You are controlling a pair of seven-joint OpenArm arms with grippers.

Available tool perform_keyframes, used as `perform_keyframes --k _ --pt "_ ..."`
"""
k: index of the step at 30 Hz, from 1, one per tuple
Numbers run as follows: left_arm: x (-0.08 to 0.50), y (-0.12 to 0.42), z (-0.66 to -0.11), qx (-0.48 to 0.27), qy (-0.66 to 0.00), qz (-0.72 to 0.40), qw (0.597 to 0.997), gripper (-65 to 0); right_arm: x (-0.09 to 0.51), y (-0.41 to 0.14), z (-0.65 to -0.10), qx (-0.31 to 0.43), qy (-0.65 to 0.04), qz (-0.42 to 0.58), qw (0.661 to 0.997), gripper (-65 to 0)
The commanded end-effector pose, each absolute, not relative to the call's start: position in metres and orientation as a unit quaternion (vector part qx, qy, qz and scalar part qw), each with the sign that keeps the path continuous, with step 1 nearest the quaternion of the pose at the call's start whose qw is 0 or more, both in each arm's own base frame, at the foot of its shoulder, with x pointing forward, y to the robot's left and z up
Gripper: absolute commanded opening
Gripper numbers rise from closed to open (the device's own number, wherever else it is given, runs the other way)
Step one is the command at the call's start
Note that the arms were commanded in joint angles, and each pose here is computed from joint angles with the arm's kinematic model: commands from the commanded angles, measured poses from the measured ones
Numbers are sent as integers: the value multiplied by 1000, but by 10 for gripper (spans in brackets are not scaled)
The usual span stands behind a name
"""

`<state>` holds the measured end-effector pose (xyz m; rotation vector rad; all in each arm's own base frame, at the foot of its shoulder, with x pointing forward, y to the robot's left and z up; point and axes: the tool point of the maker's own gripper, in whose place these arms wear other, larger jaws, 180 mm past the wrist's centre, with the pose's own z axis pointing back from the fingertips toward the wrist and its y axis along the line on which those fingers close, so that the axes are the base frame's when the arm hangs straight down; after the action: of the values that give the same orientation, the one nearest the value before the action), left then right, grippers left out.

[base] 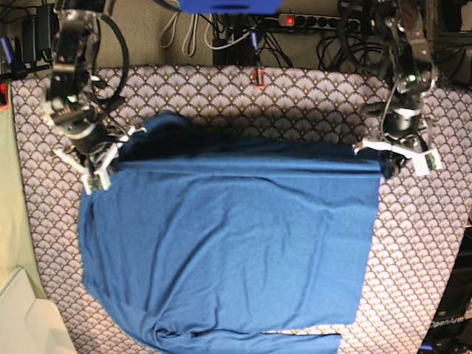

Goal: Fold the T-shirt properly
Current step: 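Lift the grasped shirt edge and pull it toward the hem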

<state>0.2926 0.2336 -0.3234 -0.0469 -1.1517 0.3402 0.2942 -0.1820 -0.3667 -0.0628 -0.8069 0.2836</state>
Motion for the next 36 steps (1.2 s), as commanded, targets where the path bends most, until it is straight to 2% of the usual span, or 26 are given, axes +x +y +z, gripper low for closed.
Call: perform_keyframes --k 1,12,17,36 --pt "298 238 -313 -17 -559 157 814 -648 302 -187 -359 -37 -407 142 902 -650" --pt "310 253 -319 -4 -555 153 818 -648 323 -190 -360 -33 -410 135 901 -650" --pt "318 254 -310 -6 -566 153 810 -648 335 -173 -358 -21 -415 155 896 -650" --pt "330 261 -333 -8 -545 172 821 -648 368 -166 -371 0 -406 152 901 -650"
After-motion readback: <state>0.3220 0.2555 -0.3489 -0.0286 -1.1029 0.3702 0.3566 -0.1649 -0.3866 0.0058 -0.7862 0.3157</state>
